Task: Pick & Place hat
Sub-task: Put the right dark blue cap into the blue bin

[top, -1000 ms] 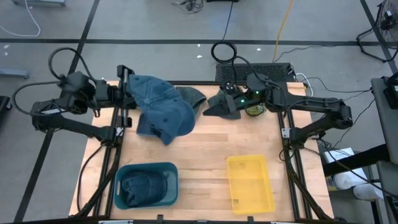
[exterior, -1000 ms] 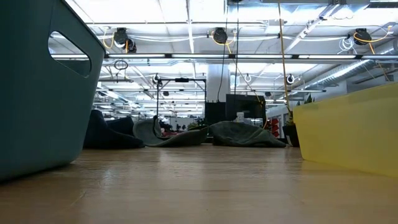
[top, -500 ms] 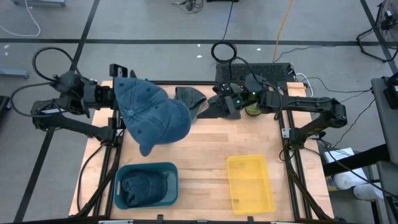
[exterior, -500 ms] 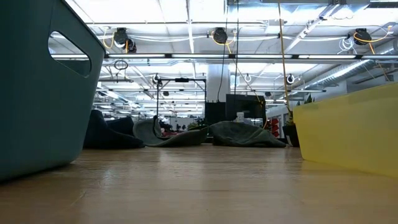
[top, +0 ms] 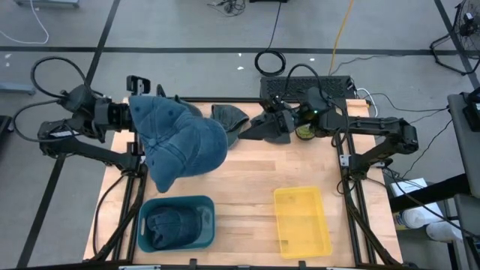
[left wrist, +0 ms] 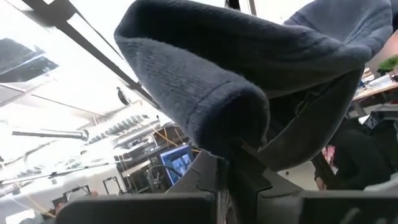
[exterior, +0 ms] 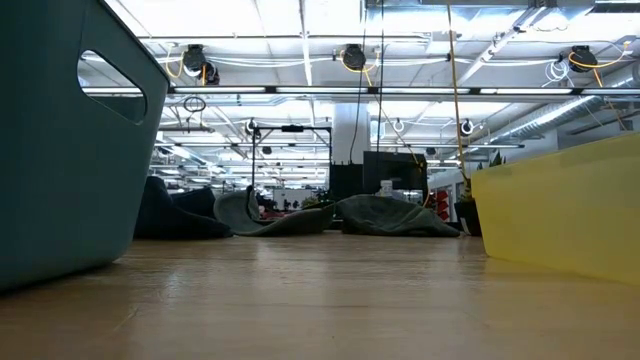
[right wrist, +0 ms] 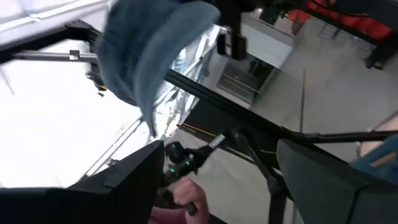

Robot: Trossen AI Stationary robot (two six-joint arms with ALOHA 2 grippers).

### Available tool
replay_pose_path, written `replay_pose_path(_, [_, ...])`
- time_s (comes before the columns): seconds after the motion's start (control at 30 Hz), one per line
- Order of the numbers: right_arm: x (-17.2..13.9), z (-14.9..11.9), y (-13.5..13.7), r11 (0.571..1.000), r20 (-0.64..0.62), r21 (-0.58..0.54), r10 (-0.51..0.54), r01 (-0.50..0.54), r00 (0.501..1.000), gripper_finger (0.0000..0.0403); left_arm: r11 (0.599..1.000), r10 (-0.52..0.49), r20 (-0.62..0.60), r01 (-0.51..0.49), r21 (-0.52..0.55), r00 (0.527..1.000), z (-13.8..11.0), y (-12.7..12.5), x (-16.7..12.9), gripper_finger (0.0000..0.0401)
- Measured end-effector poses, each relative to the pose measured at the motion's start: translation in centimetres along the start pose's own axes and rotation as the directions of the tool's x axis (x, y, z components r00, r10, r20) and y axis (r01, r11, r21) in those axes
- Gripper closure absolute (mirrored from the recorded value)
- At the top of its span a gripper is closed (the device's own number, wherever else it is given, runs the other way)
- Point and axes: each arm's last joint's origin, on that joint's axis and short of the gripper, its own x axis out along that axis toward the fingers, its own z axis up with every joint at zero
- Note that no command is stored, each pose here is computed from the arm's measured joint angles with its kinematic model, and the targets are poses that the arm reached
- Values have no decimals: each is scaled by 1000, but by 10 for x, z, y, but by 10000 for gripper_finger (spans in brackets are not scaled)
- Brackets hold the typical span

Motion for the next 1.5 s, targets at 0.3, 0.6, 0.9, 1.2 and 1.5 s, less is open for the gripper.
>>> replay_pose_path(0.3, [3,-2,3,999,35,30,16,-17,999,105,1000,-5,-83,4,-7,997,-25,-4,19,388])
replay_pose_path(0.6, [10,-14,13,994,8,51,96,-97,995,105,1000,-5,-120,3,-17,993,-41,-5,32,388])
replay_pose_path(0.9, [17,-25,19,988,-23,79,134,-132,991,119,1000,7,-133,-10,-28,991,-44,-5,33,388])
replay_pose_path(1.2, [18,-27,20,989,-4,77,131,-130,991,232,999,0,-157,-8,-53,988,-46,-6,33,388])
replay_pose_path(1.5, [18,-27,20,990,-6,27,135,-135,991,380,996,-5,-166,-9,-86,986,-47,-7,33,383])
